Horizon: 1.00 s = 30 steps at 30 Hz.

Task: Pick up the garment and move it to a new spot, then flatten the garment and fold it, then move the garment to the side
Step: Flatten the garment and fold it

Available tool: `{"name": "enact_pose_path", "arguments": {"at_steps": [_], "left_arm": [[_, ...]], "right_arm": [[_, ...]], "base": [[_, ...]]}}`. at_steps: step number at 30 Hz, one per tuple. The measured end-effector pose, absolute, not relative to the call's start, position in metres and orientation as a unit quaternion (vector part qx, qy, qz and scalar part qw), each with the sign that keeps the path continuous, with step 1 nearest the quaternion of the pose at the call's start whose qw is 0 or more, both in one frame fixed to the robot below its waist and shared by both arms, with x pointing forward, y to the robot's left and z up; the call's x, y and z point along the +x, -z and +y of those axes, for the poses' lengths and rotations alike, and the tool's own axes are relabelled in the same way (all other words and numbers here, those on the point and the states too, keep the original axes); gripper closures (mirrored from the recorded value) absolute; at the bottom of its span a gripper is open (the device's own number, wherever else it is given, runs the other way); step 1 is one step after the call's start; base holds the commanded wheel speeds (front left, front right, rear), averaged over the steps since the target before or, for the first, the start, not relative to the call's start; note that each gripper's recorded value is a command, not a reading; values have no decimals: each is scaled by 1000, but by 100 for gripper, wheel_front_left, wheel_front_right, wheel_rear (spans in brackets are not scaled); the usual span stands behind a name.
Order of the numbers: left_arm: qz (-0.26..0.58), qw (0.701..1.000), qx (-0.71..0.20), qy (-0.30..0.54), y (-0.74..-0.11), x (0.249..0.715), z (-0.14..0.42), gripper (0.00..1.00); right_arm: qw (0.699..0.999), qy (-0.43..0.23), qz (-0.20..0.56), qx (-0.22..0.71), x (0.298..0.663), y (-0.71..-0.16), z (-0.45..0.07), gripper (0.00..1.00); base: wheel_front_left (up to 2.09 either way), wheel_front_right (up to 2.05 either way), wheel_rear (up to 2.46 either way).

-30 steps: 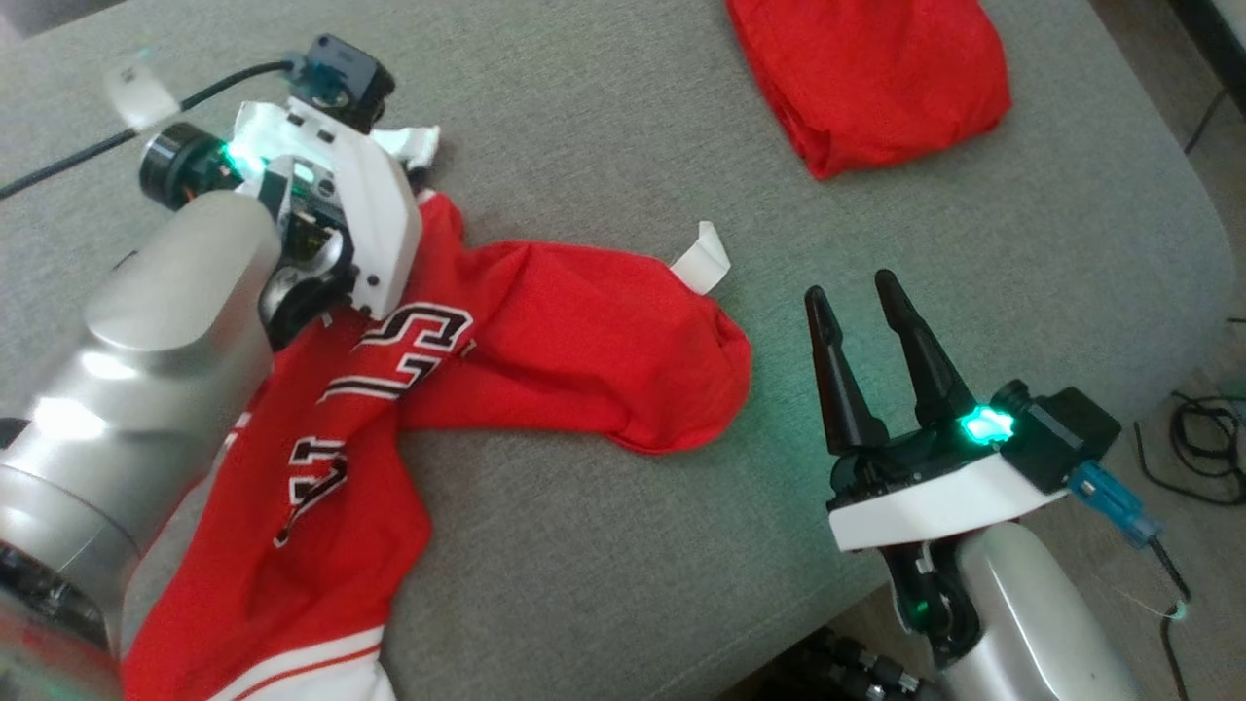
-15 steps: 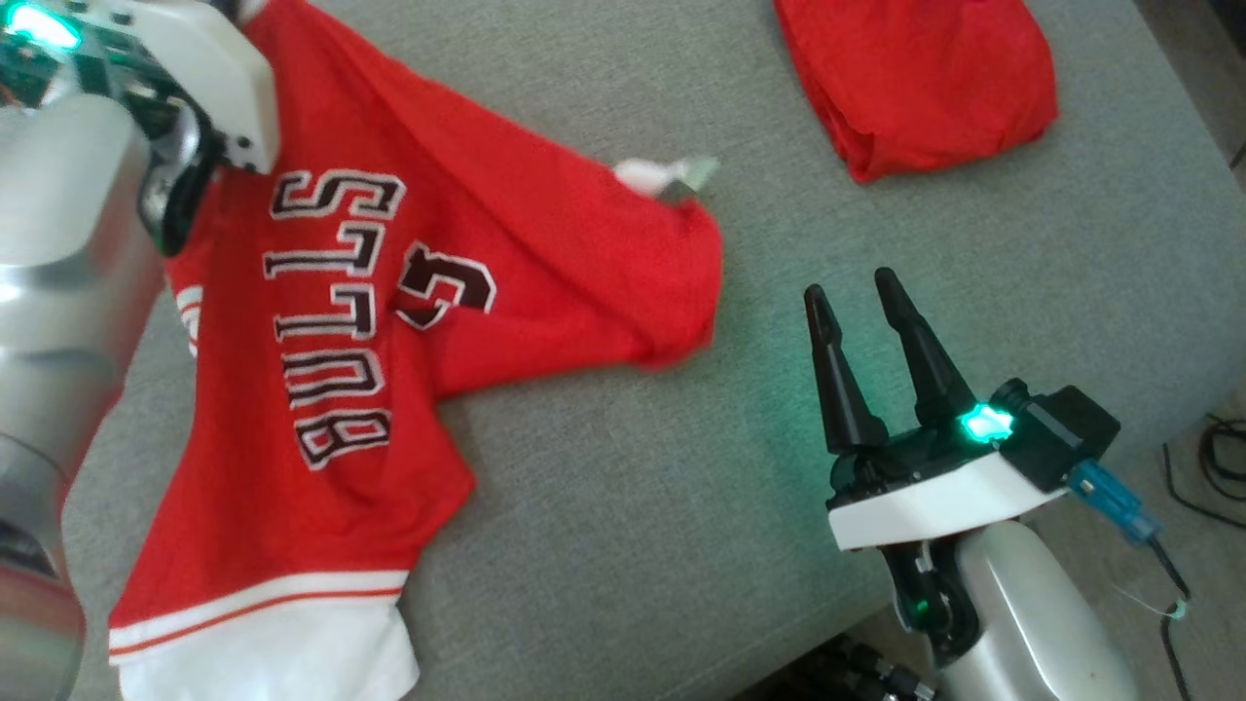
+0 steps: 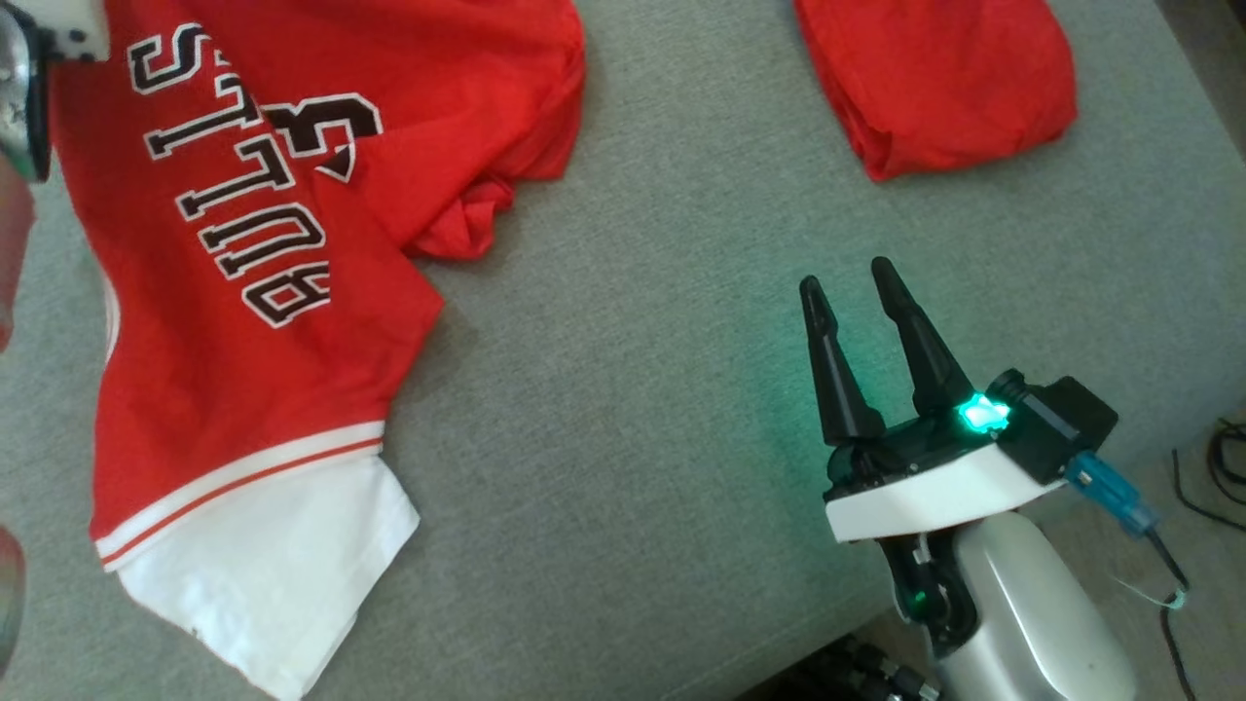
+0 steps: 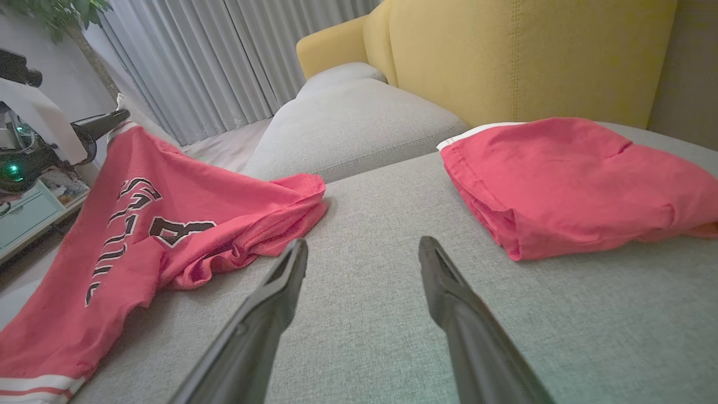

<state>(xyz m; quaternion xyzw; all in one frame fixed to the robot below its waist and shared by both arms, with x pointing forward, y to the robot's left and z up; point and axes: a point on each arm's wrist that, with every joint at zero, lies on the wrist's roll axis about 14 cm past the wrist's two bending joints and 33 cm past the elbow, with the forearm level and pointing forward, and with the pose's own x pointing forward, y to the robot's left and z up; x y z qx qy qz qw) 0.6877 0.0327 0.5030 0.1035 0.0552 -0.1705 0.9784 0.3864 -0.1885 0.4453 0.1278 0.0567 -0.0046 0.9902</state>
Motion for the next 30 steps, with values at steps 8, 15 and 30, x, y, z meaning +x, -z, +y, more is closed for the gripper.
{"name": "enact_pose_path", "arguments": {"at_steps": [8, 15, 30], "left_arm": [[67, 977, 129, 159, -487, 674, 55, 0], [47, 977, 101, 184, -499, 653, 47, 0], [23, 987, 35, 154, -493, 520, 97, 0]], "right_arm": [[991, -16, 55, 123, 394, -445, -177, 0], [992, -34, 46, 114, 402, -449, -169, 0], [991, -84, 18, 105, 416, -466, -136, 0]], "base": [[0, 0, 0], [0, 0, 0], [0, 0, 0]]}}
